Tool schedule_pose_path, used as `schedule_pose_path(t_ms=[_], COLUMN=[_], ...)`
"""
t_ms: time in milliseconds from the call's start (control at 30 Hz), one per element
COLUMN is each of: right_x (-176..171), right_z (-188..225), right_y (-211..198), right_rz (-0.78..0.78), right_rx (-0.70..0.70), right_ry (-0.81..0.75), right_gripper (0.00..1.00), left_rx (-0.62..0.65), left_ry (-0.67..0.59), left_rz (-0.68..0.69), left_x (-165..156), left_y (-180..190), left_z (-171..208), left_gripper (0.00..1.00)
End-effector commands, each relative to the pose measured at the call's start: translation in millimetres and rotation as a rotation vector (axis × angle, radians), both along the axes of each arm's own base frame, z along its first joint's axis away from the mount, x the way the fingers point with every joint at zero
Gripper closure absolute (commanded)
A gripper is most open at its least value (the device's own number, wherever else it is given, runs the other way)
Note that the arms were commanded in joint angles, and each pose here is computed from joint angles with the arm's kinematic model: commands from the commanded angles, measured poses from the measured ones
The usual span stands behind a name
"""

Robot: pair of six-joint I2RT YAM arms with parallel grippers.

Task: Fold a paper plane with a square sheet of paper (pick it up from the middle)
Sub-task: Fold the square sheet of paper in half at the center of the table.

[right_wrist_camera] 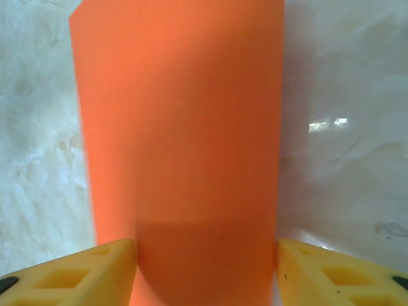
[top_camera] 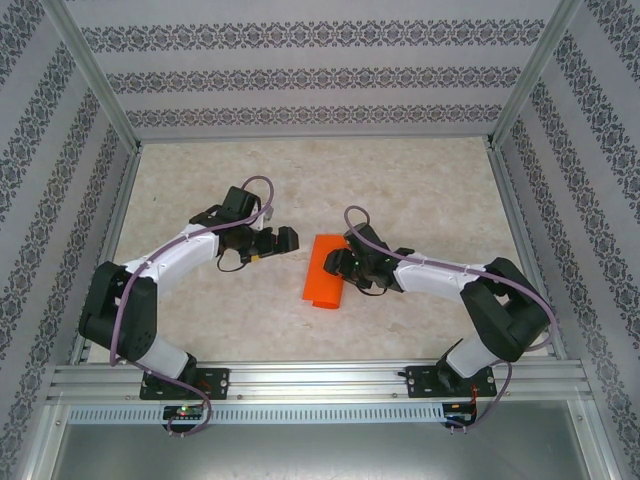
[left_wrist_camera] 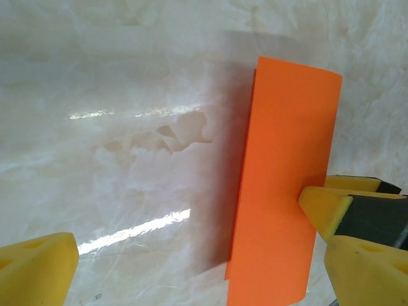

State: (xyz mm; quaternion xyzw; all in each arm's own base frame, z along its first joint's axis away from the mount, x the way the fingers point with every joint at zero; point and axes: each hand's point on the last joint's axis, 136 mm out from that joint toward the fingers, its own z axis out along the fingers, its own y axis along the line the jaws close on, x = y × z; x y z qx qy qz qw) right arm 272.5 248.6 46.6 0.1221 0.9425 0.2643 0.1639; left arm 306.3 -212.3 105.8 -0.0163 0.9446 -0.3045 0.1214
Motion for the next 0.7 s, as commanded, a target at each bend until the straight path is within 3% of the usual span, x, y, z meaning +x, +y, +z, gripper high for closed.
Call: schedule_pose_path(t_ms=[0,200,667], right_x=[0,-8,-8], right_z=[6,-1,-18], right_y=[-18,-38,-28], right_rz=[-0.001,-0.006,0.027], right_rx=[-0.035,-0.118,-0.119], right_ry=[-0.021,0.022,0.067], right_gripper=[0.39,0.34,0.33], left_rx=[-0.038,-0.051,-0.026], left_ry=[-0.048,-0.039,-0.047], left_rz=[-0.054,-0.081,-0.065], left_x=[4,0,-3], left_y=[-15,-22,-17], left_z=[17,15,13], left_gripper=[0.01,0.05,0.06])
